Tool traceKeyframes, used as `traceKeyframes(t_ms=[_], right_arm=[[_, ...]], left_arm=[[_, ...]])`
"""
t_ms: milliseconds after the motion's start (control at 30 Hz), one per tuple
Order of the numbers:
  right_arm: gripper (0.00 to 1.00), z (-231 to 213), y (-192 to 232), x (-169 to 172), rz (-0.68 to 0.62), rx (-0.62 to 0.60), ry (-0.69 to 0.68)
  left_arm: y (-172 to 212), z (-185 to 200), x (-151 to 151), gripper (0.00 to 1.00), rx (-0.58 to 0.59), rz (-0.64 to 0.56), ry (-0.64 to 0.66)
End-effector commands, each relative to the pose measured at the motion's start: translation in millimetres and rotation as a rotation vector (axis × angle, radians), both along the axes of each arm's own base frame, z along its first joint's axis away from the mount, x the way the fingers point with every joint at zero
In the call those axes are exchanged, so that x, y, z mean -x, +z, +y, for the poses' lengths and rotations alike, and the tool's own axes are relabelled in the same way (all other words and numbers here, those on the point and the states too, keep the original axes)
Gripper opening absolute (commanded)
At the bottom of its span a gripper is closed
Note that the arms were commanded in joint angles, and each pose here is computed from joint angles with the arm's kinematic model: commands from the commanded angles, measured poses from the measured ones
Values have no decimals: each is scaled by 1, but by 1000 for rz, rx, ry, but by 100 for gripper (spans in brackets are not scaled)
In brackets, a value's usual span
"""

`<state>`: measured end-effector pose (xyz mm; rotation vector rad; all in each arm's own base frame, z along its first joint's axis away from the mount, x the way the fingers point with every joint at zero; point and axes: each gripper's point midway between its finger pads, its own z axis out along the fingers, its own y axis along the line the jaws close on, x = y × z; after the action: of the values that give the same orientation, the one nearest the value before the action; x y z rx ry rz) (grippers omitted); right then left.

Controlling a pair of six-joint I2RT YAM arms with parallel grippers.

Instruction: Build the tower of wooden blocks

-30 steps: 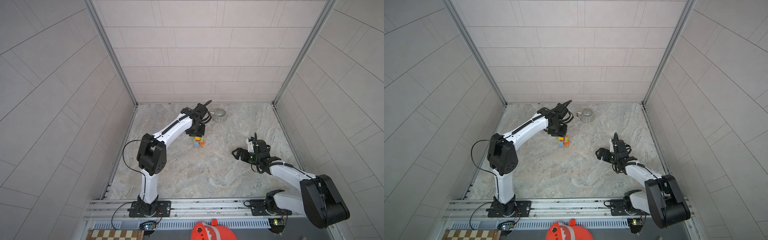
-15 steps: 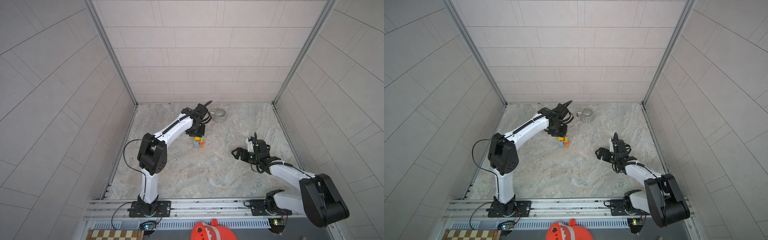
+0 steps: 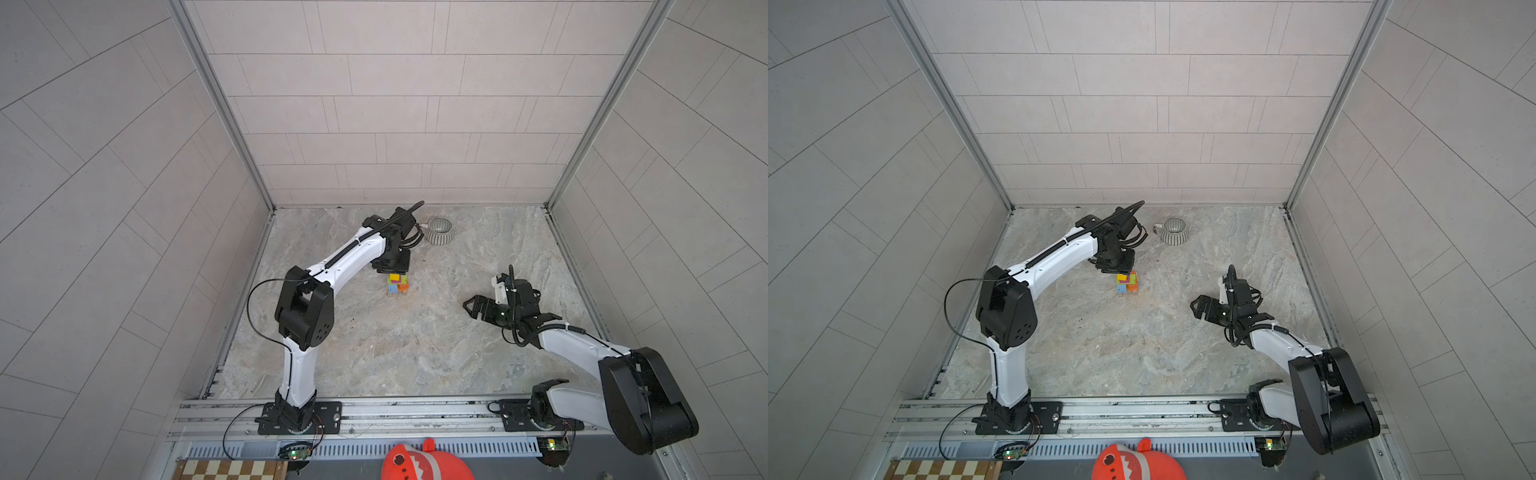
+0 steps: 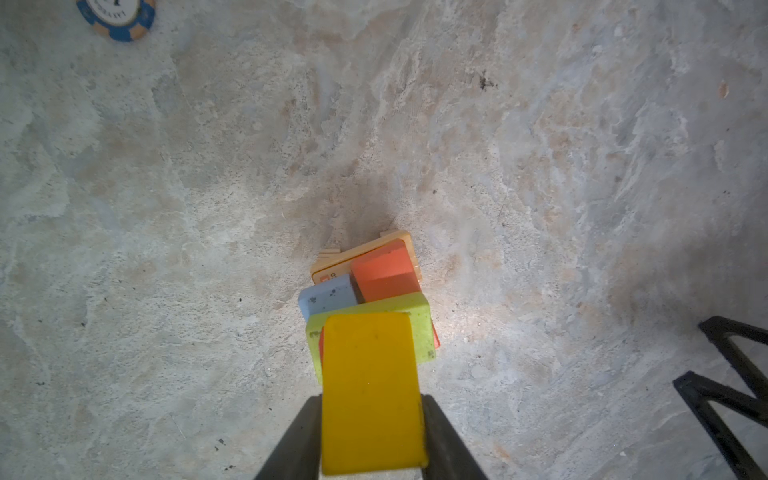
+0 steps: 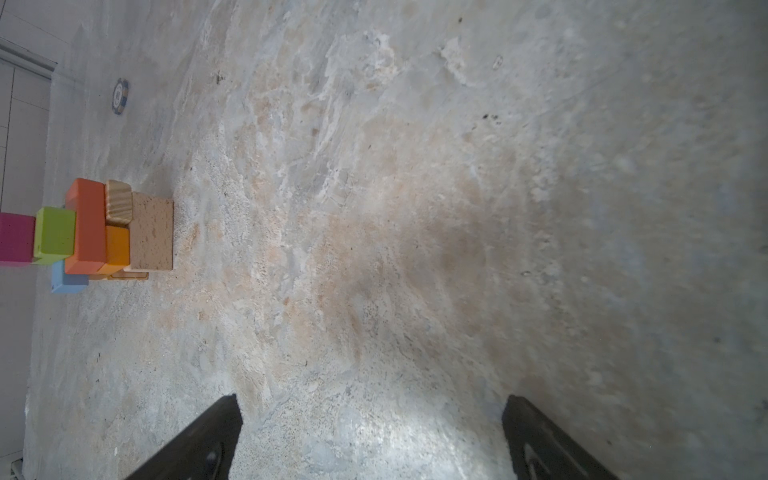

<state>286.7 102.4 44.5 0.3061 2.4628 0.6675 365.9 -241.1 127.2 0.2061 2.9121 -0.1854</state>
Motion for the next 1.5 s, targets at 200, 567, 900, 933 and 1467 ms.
traceKeyframes(t_ms=[200,567,900,933,1467], right_arm=[[100,2,0,3,17,-1,10],[100,-6,11,4,-10,35,-6],[100,-27,45,8,-36,162,-43],[99,-31,48,9,-37,186,-47],[99,-62,115,-26,-153,378,-132]], left_arm=[[10,0,-3,57,-8,-20,3],[55,18,-6,80,-21,-156,36],[70,56,34,95,86,-325,150],[65,58,40,96,107,-337,158],[30,89,90,99,285,-409,318]])
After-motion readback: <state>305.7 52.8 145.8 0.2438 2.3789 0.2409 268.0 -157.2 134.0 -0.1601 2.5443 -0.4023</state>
